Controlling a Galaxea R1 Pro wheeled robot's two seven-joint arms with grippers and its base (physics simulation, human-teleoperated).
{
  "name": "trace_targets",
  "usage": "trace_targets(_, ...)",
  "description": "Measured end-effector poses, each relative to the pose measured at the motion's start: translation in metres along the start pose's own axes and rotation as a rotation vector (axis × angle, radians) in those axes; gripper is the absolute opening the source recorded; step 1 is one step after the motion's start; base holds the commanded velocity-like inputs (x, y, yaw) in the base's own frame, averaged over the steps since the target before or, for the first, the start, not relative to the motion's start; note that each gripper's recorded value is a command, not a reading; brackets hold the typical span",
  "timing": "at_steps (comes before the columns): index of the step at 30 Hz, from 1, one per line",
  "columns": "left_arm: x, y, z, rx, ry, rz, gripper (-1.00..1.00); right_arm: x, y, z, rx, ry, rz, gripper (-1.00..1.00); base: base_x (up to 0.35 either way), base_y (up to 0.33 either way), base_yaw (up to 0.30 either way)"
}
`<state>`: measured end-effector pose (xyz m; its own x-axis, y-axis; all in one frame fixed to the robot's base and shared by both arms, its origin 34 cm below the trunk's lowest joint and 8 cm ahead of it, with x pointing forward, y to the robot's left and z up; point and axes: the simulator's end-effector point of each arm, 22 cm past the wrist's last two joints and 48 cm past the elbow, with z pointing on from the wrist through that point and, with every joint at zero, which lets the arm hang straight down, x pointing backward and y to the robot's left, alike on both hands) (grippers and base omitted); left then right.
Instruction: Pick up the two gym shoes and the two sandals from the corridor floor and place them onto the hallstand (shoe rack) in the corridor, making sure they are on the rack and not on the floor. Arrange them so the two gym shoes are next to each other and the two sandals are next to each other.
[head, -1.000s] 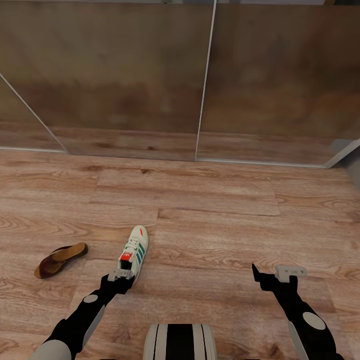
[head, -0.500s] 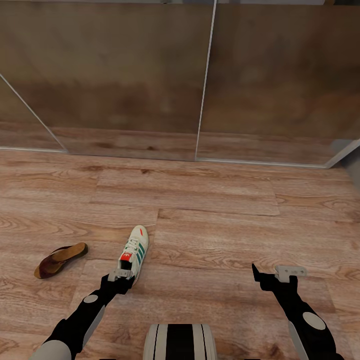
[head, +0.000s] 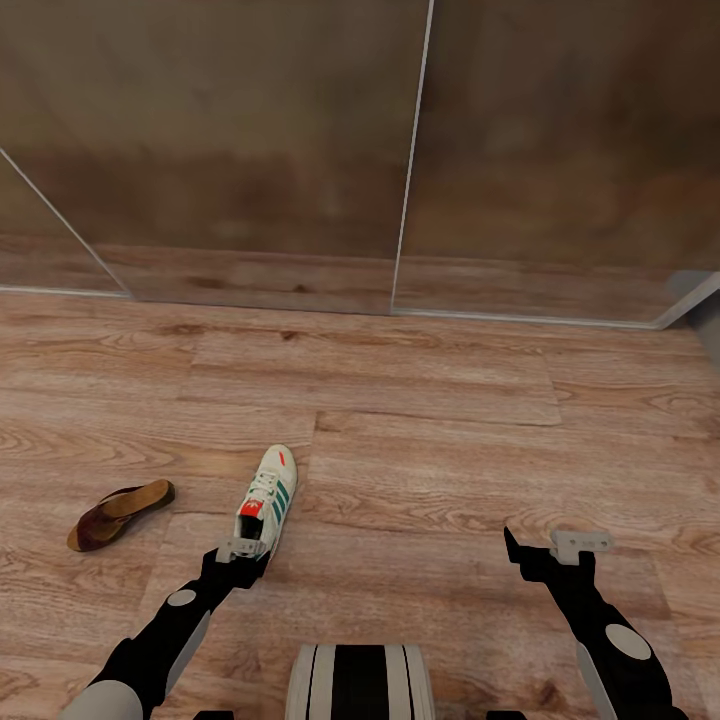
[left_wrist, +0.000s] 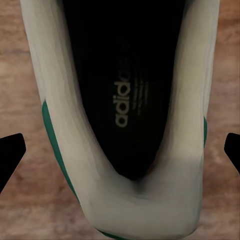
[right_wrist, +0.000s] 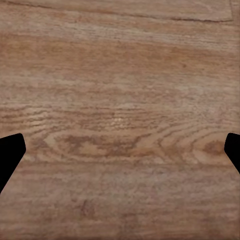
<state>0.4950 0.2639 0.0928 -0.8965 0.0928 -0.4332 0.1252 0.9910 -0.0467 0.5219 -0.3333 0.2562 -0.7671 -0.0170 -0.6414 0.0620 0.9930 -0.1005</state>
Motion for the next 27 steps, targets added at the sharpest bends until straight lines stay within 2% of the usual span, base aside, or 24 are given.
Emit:
trace_targets(15,0.0,-0.0003,0.0,0.0,0.0,0.002,1.0,0.0,0.0,0.0,0.0,0.0,0.0,1.0,0.0,0.0,0.0)
trace_targets(16,0.0,-0.0003,0.0,0.0,0.0,0.002,-1.0,0.0,0.0,0.0,0.0,0.0,0.0,1.0,0.0,0.0,0.0)
trace_targets(27,-0.003,0.0029,-0.0002,-0.008,-0.013,-0.006,-1.0,0.0,0.0,0.0,0.0,0.0,0.0,1.0,0.0,0.0,0.0)
